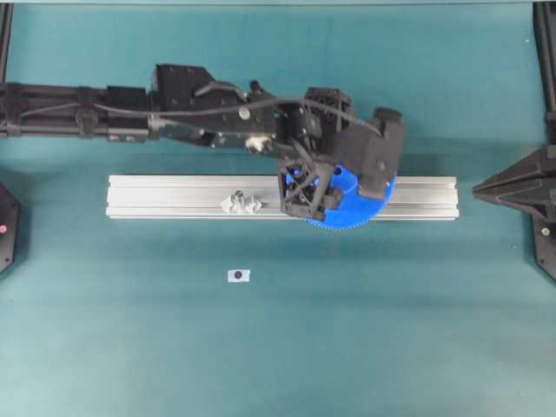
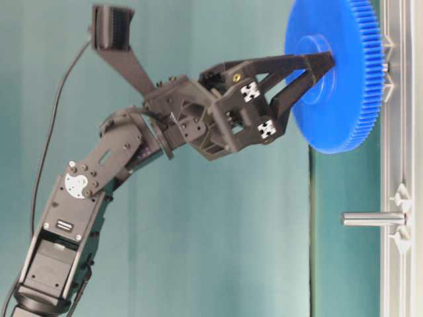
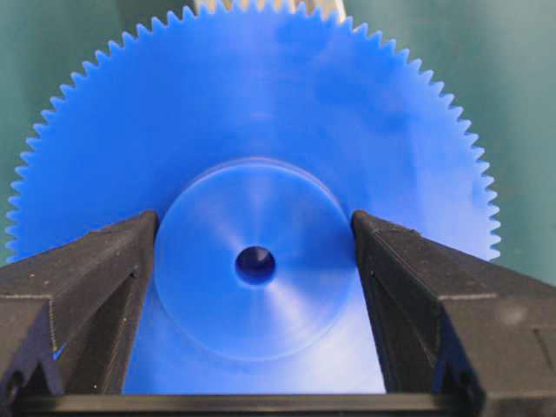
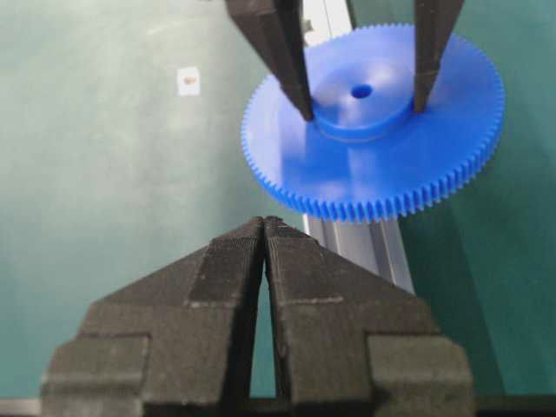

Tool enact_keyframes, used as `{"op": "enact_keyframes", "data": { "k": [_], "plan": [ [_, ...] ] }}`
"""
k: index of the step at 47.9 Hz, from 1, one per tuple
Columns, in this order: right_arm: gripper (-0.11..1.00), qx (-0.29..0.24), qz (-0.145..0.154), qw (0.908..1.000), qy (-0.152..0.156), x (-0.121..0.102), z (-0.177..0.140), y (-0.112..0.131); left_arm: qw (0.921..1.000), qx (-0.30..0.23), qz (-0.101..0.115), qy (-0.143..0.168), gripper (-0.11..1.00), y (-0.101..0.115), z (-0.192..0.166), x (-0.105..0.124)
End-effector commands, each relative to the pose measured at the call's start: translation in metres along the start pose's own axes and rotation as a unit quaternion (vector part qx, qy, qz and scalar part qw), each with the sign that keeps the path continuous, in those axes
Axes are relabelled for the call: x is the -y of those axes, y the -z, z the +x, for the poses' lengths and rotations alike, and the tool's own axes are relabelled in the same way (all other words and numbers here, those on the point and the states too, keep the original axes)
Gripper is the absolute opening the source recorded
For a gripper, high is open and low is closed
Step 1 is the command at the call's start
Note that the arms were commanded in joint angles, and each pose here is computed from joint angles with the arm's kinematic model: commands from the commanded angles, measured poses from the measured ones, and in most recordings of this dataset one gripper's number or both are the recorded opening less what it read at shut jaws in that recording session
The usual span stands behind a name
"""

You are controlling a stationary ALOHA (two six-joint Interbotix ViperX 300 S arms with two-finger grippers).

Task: Insert the large gear onto the shaft.
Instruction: 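Align the gear's center hole with the right shaft and lower it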

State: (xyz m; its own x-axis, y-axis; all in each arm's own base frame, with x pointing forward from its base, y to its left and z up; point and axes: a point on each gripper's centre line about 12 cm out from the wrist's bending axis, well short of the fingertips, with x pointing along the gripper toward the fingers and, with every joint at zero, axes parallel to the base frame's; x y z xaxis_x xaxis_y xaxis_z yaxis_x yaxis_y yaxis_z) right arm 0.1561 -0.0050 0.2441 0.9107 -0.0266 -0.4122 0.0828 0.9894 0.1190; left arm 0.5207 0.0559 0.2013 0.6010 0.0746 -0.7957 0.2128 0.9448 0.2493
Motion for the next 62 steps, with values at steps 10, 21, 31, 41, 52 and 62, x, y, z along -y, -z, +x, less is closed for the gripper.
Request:
{"op": "enact_keyframes", "data": {
  "k": [10,21,31,41,52,62],
  "plan": [
    [0.12,0.012,0.005,0.9999,0.001,0.000,0.001,-0.005,0.9999,0.009,-0.014,-0.004,0.77,-0.006,-0.006,-0.001],
    [0.12,0.012,0.005,0.9999,0.001,0.000,0.001,-0.004,0.9998,0.011,-0.016,-0.004,0.77,-0.008,-0.006,-0.002],
    [0.12,0.012,0.005,0.9999,0.001,0.000,0.001,-0.004,0.9998,0.011,-0.016,-0.004,0.77,-0.008,-0.005,-0.001],
    [0.12,0.010,0.005,0.9999,0.001,0.000,0.001,-0.003,0.9998,0.010,-0.016,-0.003,0.77,-0.008,-0.005,0.000],
    [0.12,0.008,0.005,1.0000,0.001,0.001,0.002,-0.001,0.9992,0.009,-0.039,0.001,0.89,-0.010,-0.006,0.004],
    [0.12,0.008,0.005,1.0000,0.001,0.001,0.002,0.000,0.9992,0.006,-0.040,0.007,0.87,-0.011,-0.004,0.013]
  ]
}}
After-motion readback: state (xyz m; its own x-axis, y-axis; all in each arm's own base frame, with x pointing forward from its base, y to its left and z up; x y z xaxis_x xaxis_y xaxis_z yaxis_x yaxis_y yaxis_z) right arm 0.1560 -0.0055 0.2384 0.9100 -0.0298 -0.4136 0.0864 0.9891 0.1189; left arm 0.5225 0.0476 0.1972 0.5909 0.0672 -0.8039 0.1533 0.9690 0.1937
